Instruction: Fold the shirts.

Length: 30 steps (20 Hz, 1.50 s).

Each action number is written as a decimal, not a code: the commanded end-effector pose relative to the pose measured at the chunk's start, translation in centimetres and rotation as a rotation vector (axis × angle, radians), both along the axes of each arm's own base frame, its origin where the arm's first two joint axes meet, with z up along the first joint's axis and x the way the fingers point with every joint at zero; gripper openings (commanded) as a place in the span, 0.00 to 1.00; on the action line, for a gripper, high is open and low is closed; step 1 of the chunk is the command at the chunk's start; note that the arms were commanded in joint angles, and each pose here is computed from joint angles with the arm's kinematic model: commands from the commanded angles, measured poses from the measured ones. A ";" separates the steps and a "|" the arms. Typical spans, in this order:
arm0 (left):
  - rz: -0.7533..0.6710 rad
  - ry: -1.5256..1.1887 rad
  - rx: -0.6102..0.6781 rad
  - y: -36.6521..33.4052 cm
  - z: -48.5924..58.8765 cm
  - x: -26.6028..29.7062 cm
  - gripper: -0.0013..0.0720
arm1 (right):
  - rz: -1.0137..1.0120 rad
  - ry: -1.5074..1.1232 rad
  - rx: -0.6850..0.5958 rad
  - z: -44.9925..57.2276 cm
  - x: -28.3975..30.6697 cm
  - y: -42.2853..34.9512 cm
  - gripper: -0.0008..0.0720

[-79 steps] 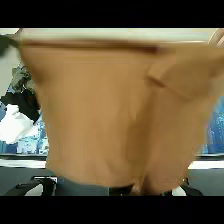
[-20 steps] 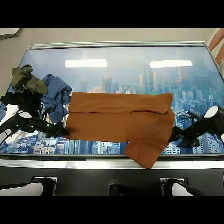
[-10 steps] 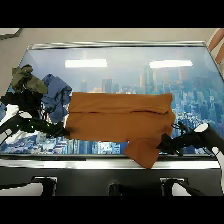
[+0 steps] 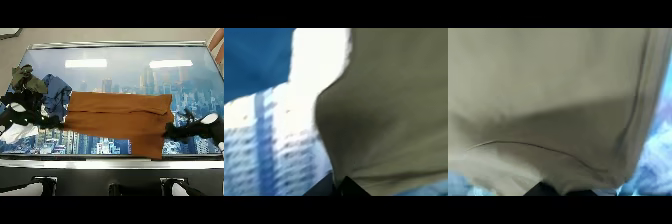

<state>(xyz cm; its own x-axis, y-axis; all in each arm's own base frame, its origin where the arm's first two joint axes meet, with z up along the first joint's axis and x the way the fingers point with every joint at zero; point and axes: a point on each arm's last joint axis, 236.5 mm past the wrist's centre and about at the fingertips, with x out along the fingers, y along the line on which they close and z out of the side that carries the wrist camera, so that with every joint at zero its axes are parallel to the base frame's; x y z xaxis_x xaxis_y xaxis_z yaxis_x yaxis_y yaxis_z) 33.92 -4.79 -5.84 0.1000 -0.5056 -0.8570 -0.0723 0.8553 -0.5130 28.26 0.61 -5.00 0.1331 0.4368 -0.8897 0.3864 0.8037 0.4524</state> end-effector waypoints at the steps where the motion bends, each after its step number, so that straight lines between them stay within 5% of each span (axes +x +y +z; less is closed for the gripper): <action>1: 0.022 -0.119 -0.003 -0.4 4.8 5.0 0.05 | -0.034 -0.161 -0.019 5.7 6.3 -1.5 0.06; 9: 0.077 -0.099 -0.031 -1.7 2.4 16.7 0.05 | -0.100 -0.318 0.015 4.2 21.7 -2.8 0.06; 16: 0.070 -0.056 -0.031 -3.1 -2.4 18.3 0.07 | -0.146 -0.220 0.028 -1.3 22.3 -2.9 0.06; 17: 0.064 -0.052 -0.031 -3.4 -2.6 18.2 0.36 | -0.149 -0.218 0.039 -1.3 22.4 -2.7 0.08; 18: 0.062 -0.056 -0.031 -3.5 -2.4 18.2 0.83 | -0.155 -0.225 0.052 -0.7 22.4 -2.7 0.25; 19: 0.055 -0.058 -0.029 -3.1 -1.7 18.2 0.97 | -0.143 -0.233 0.059 0.4 22.3 -2.9 0.47; 20: 0.054 -0.068 -0.031 -2.6 -0.7 18.4 0.97 | -0.103 -0.254 0.058 1.9 21.9 -3.5 0.82; 21: 0.058 -0.088 -0.032 -1.8 0.6 18.7 0.97 | -0.053 -0.275 0.033 3.1 21.2 -4.5 0.98; 24: 0.079 -0.182 -0.022 0.1 5.9 19.2 0.96 | -0.095 -0.179 -0.060 2.4 17.5 -11.0 0.99; 30: -0.012 -0.290 -0.013 -1.8 15.8 15.4 0.96 | -0.175 0.043 0.182 -3.6 14.7 -10.2 0.99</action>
<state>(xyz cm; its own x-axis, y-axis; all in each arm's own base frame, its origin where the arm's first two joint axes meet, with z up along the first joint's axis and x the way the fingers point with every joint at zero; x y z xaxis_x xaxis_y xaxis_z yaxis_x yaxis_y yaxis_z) 51.42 -5.64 5.92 0.3286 -0.5113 -0.7941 0.0305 0.8461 -0.5322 44.05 -10.63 -6.75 0.2356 0.4605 -0.8558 0.4732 0.7148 0.5149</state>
